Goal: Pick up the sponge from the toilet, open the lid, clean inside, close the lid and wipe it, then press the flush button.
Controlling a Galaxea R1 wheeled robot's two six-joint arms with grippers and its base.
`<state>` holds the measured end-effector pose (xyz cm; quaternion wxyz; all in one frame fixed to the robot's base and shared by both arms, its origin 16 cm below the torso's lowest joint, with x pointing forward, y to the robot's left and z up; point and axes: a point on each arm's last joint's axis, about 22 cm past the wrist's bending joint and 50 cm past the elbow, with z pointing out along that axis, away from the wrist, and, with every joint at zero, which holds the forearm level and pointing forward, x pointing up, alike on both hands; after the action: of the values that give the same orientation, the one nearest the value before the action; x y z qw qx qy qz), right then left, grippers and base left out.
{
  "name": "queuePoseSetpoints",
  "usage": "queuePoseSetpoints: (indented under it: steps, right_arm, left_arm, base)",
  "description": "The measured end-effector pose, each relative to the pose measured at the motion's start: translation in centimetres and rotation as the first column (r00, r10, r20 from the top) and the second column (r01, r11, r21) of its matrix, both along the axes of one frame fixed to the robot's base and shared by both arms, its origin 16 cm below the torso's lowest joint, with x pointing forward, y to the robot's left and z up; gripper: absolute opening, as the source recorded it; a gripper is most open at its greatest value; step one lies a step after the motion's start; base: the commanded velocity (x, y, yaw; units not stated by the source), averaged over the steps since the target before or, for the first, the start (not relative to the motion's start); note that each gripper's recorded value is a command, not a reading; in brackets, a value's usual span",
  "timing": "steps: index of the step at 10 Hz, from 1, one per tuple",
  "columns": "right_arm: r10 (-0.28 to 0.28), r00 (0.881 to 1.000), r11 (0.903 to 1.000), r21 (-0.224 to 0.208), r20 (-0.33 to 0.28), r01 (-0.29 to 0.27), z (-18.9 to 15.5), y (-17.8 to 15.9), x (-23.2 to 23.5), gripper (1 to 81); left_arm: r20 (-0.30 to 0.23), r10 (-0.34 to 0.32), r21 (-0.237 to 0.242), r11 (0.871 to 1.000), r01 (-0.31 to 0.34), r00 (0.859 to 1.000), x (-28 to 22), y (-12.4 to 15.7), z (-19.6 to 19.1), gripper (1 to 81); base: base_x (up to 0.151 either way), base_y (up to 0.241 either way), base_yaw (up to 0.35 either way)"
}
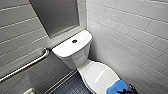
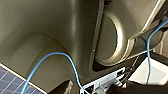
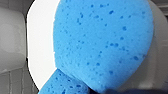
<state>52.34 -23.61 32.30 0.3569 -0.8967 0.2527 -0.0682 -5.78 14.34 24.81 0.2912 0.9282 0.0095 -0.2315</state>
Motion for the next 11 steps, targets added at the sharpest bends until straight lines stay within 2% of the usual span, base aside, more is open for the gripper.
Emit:
queuePoseSetpoints:
  steps: [3,6,8,10,11]
  right_arm:
    - [-0.019,0.997,0.9994,-0.031,-0.076,0.016,1.7,-5.1,-6.7,1.0]
    - [-0.05,0.991,0.998,-0.043,-0.122,0.045,4.3,-8.1,-12.0,1.0]
    - [-0.028,0.993,0.9996,-0.011,-0.118,0.027,6.4,-7.2,-13.1,1.0]
    - [0.015,0.997,0.999,0.042,-0.075,-0.012,8.9,-5.1,-11.8,1.0]
    - [0.035,0.999,0.9975,0.063,-0.036,-0.033,10.0,-4.2,-9.5,1.0]
  left_arm:
    - [0.001,-0.001,-0.001,1.0,0.001,1.0,0.0,-0.1,0.0,81.1]
    - [0.005,-0.002,-0.007,1.0,0.002,1.0,0.2,-0.4,0.0,81.1]
    - [0.012,-0.002,-0.007,1.0,0.002,1.0,0.7,-0.4,-0.2,81.1]
    - [0.012,-0.003,-0.005,1.0,0.003,1.0,0.7,-0.2,-0.2,81.1]
    - [0.013,-0.003,-0.003,1.0,0.003,1.0,0.7,-0.1,-0.3,81.1]
  base:
    - [0.0,0.0,0.0]
    - [0.0,0.0,0.0]
    - [0.0,0.0,0.0]
    - [0.0,0.0,0.0]
    - [0.0,0.0,0.0]
